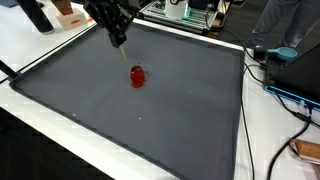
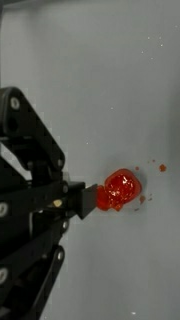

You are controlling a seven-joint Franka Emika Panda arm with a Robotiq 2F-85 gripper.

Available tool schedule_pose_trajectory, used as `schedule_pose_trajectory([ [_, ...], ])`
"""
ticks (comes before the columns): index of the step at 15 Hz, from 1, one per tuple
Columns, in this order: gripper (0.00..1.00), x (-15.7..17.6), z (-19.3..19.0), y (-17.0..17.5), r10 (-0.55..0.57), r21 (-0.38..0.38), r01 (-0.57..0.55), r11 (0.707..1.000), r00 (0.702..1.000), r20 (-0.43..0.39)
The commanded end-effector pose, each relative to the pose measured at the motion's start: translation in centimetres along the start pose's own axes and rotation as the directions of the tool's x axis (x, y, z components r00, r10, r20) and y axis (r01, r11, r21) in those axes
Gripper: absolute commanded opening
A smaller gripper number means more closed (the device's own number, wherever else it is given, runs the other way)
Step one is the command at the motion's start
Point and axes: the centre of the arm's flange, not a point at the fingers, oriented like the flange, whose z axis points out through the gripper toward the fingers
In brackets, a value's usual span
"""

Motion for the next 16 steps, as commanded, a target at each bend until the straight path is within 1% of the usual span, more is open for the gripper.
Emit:
schedule_pose_trajectory([
  [1, 0.03, -1.6, 0.2, 0.3, -0.029, 0.045, 0.029, 0.999, 1.000, 0.011],
  [5, 0.03, -1.7, 0.3, 0.0, -0.042, 0.051, 0.042, 0.998, 0.999, 0.010],
  [6, 0.13, -0.4, 0.1, -0.3, -0.029, 0.019, 0.029, 0.999, 1.000, 0.008],
  [12, 0.13, -0.4, 0.1, -0.3, -0.034, 0.020, 0.034, 0.999, 0.999, 0.007],
  [13, 0.03, -0.4, 0.1, -0.3, -0.034, 0.020, 0.034, 0.999, 0.999, 0.007],
  [16, 0.03, -0.5, 0.4, 0.0, -0.032, 0.043, 0.031, 0.999, 0.999, 0.029],
])
